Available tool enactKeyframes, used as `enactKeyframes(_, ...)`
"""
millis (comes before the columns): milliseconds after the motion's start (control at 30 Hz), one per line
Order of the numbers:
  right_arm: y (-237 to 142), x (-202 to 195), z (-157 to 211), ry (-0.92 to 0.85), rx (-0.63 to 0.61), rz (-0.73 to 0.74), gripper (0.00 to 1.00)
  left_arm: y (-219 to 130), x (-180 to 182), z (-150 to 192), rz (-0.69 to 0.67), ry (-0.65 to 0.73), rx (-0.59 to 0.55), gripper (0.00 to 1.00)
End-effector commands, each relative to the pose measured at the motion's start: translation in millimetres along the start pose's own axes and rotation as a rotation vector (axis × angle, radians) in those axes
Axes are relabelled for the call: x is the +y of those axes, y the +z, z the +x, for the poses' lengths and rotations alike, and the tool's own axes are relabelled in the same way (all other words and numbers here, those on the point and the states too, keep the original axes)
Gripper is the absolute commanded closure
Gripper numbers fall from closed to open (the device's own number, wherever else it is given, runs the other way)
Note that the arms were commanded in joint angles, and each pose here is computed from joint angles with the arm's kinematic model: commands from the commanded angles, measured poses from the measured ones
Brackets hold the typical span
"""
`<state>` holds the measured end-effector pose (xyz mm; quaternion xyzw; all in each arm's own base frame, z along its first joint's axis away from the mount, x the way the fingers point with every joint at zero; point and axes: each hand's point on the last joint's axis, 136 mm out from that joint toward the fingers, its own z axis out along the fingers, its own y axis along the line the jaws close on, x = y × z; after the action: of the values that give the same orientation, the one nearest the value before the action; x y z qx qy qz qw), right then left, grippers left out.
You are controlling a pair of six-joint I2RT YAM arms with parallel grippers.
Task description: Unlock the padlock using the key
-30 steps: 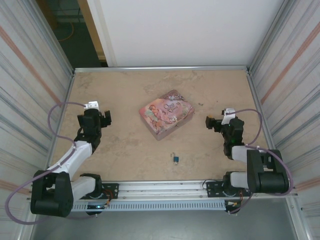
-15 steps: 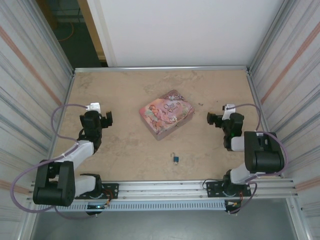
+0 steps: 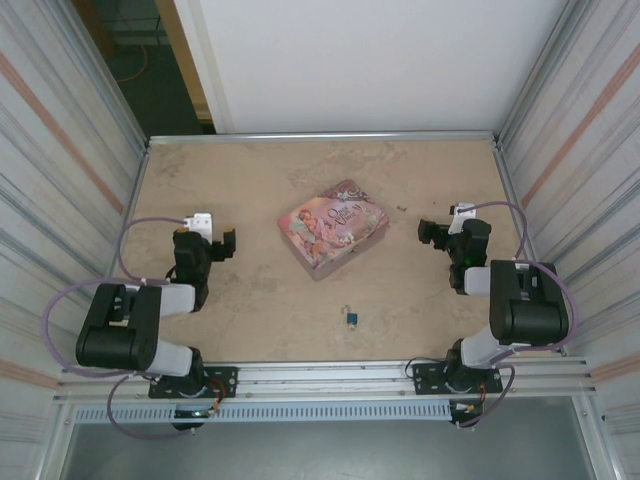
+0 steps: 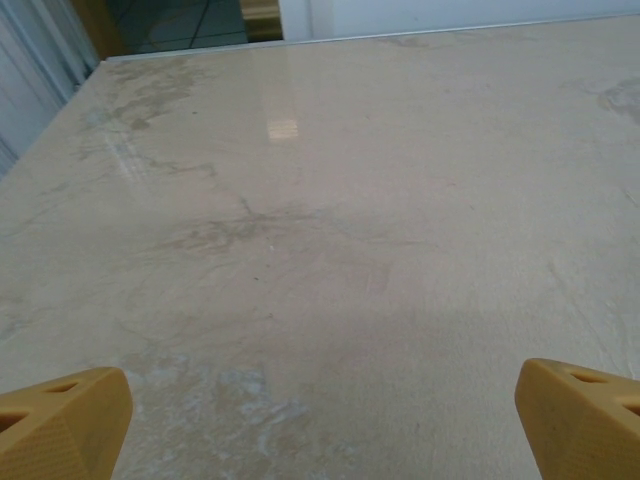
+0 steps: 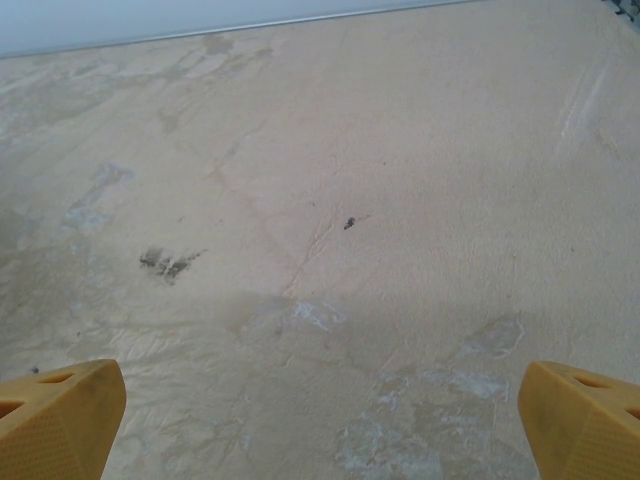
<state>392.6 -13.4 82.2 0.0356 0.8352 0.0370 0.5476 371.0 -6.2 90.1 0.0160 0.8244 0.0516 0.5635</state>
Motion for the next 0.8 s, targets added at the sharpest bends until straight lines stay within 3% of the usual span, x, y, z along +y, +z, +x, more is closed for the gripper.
enactKeyframes(0, 2.1, -0.8, -0.3, 0.013, 0.005, 0.015, 0.01, 2.7, -4.5, -12.8, 0.039, 0.019, -0.097, 0.01)
enactKeyframes(67, 2.0, -1.0, -0.4, 0.012, 0.004, 0.016, 0.01, 6.4, -4.3, -15.3, 0.039, 0.019, -0.1, 0.01)
enactKeyframes(233, 2.3, -0.9, 0.7, 0.013, 0.007, 0.016, 0.01, 22.3, 2.3, -9.7, 0.062, -0.031, 0.021, 0.01)
enactKeyframes(767, 2.2, -0.7, 0.2, 0.008, 0.007, 0.021, 0.01, 21.6, 2.4, -9.9, 0.062, -0.03, 0.014, 0.01)
